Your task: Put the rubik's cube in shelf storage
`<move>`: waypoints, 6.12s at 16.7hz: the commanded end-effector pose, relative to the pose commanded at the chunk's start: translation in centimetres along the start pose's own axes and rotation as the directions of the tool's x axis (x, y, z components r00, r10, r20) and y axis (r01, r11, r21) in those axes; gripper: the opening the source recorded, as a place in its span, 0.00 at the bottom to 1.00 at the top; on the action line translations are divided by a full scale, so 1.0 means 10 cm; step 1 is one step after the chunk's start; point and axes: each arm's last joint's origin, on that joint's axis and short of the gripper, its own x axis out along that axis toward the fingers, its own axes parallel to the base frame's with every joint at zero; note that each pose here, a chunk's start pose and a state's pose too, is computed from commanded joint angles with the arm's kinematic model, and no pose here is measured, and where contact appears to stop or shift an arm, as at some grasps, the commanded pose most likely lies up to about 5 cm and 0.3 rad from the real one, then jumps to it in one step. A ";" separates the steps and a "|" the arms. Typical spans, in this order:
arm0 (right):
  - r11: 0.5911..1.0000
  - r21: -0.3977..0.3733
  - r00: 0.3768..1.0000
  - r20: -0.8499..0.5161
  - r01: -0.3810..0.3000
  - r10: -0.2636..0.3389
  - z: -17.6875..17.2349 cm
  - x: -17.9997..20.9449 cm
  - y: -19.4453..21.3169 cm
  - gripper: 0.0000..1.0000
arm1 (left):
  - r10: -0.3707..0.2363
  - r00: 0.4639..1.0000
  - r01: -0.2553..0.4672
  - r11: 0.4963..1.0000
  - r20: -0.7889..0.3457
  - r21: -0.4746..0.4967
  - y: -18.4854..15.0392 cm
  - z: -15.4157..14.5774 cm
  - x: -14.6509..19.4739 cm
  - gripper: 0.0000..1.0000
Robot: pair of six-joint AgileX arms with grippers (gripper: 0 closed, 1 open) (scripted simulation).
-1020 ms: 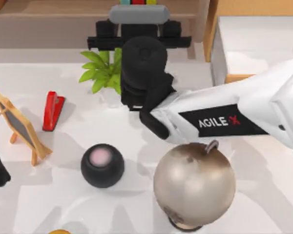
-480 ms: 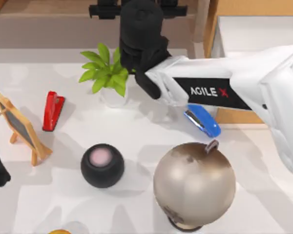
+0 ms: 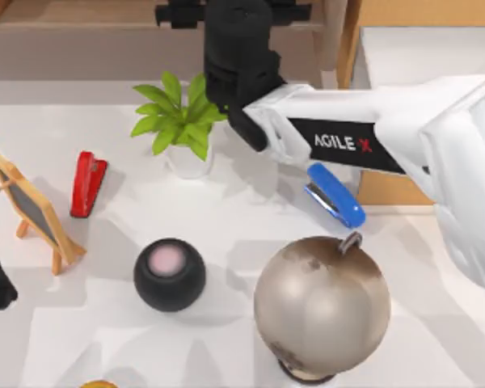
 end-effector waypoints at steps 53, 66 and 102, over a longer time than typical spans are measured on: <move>0.053 -0.997 0.998 -0.054 -0.055 0.024 -0.48 -2.32 -2.63 1.00 | 0.000 1.000 0.000 1.000 0.000 0.000 0.00 0.00 0.00 1.00; -0.001 -0.995 0.995 -0.097 -0.097 -0.007 -0.59 -2.11 -2.70 1.00 | 0.000 1.000 0.000 1.000 0.000 0.000 0.00 0.00 0.00 1.00; 0.000 -0.995 0.995 -0.103 -0.103 -0.008 -0.66 -1.55 -2.70 0.00 | 0.000 1.000 0.000 1.000 0.000 0.000 0.00 0.00 0.00 1.00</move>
